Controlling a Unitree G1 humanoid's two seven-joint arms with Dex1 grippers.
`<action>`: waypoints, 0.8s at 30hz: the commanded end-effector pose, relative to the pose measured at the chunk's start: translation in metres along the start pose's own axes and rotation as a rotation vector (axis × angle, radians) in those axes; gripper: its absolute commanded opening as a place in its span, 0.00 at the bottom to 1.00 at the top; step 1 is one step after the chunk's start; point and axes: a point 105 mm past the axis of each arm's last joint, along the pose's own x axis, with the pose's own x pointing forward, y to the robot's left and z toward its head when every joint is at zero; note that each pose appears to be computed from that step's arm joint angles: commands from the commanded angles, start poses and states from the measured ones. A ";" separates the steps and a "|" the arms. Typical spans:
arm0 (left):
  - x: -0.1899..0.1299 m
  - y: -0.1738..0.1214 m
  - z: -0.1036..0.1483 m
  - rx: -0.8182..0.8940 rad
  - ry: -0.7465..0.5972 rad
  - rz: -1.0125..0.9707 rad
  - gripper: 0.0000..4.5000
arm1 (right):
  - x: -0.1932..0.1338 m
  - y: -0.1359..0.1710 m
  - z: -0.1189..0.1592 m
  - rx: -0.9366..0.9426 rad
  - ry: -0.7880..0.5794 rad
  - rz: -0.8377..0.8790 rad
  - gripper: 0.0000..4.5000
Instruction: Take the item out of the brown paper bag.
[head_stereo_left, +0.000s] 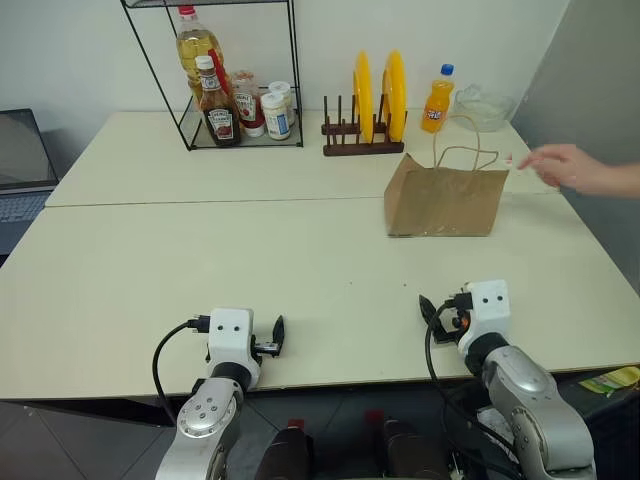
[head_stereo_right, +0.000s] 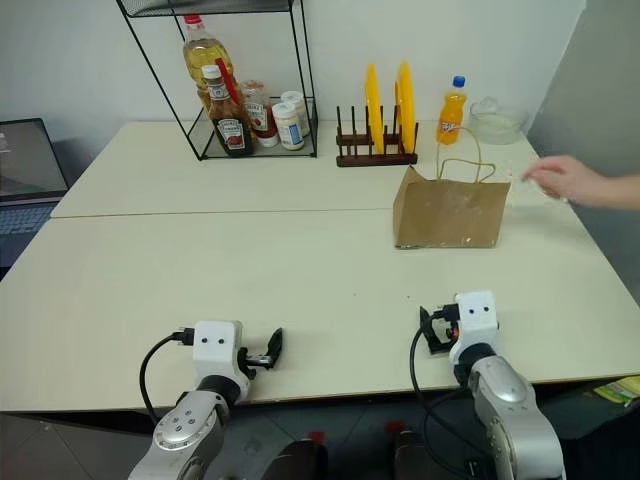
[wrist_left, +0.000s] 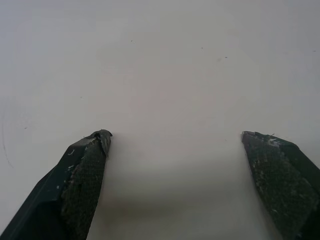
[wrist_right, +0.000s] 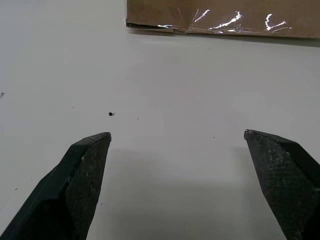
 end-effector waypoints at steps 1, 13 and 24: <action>0.001 0.005 0.009 0.013 -0.040 0.031 0.99 | -0.001 -0.001 0.009 -0.001 -0.040 0.001 1.00; 0.021 0.041 0.041 0.004 -0.089 -0.118 0.99 | 0.007 -0.030 0.036 -0.083 -0.124 -0.007 1.00; 0.072 0.000 0.151 0.426 -0.246 -0.656 0.99 | 0.050 -0.115 0.140 -0.461 -0.138 0.117 1.00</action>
